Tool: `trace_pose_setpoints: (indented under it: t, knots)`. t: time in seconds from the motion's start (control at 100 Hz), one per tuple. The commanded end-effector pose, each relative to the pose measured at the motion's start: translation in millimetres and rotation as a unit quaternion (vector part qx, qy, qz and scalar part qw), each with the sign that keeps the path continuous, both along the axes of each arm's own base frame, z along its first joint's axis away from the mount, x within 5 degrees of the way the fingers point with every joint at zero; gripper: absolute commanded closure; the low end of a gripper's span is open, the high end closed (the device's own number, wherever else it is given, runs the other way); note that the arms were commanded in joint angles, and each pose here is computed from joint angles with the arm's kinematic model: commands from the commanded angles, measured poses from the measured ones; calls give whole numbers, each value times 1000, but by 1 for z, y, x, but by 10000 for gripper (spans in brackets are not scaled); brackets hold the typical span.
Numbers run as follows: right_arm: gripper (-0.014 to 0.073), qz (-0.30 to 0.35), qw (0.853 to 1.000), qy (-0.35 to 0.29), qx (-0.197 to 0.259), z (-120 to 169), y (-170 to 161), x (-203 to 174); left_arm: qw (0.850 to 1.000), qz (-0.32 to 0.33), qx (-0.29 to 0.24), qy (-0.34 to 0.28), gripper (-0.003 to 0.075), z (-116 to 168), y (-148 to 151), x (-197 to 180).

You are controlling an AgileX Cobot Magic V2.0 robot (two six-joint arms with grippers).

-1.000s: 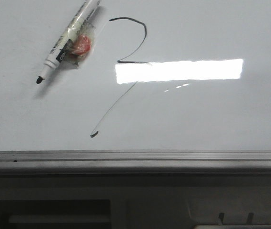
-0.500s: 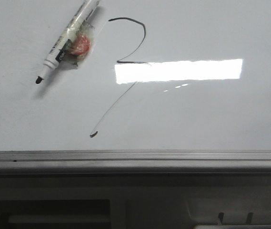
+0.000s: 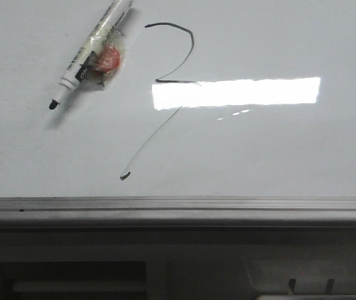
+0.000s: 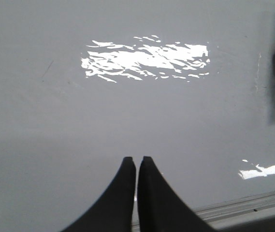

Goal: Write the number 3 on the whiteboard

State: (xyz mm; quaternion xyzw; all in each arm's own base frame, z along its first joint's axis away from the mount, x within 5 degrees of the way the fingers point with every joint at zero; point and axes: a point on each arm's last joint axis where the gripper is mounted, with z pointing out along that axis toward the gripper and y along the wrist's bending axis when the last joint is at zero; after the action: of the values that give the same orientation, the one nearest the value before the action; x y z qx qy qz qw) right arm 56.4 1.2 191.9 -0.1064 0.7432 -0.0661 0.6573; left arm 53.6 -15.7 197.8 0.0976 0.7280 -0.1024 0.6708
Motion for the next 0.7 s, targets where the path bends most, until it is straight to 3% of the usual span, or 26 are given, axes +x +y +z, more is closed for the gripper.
trace_pose_setpoints:
  t: [0.0, 0.15, 0.69]
  knots:
    - [657, -5, 1000, 3, -3, -9, -1, -1, 999, 1, -17, -28, 741, 3, 0, 1]
    - [657, -15, 998, 59, -7, -19, -3, -3, 999, 1, -17, -28, 741, 3, 0, 1]
    - [657, -14, 998, 55, -6, -18, -3, -3, 999, 1, -17, -28, 741, 3, 0, 1]
